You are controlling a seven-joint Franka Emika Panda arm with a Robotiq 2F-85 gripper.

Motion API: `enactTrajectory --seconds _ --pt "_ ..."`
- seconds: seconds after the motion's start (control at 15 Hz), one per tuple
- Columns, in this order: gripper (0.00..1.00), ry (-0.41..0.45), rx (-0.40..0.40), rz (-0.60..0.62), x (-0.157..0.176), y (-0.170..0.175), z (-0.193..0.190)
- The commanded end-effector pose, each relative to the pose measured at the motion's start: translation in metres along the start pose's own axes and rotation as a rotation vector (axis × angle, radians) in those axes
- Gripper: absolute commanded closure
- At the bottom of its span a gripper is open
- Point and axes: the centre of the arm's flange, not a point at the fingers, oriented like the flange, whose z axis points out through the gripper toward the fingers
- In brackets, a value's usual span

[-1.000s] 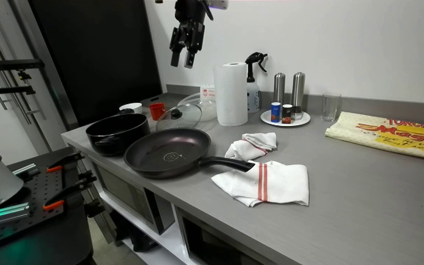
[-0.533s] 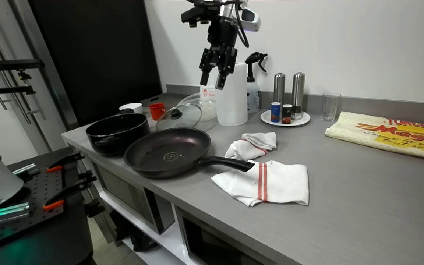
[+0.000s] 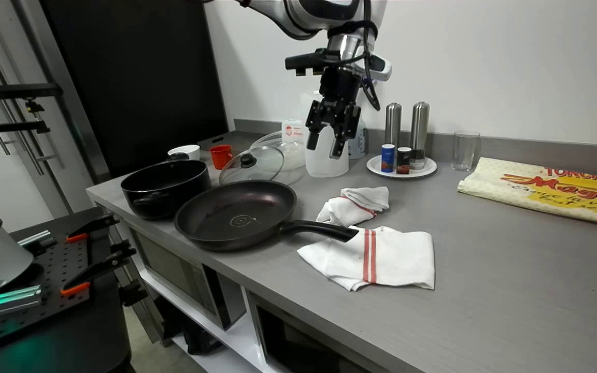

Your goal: Use the towel to clean the pan

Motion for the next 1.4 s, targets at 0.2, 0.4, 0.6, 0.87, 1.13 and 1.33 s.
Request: enactTrajectory --seconds 0.2,0.4,0.6,0.87,1.13,1.33 --pt "0.0 0.076 -0.037 -0.022 0.062 -0.01 0.02" --pt "0.0 0.12 -0.034 -0.054 0.082 -0.021 0.03" --pt "0.0 0.154 -0.015 -0.084 0.102 -0.033 0.043" --pt "0.0 0.157 0.0 -0.106 0.125 -0.042 0.069" --pt "0.0 0.142 0.009 -0.104 0.13 -0.041 0.097" --pt "0.0 0.14 0.012 -0.094 0.131 -0.036 0.106"
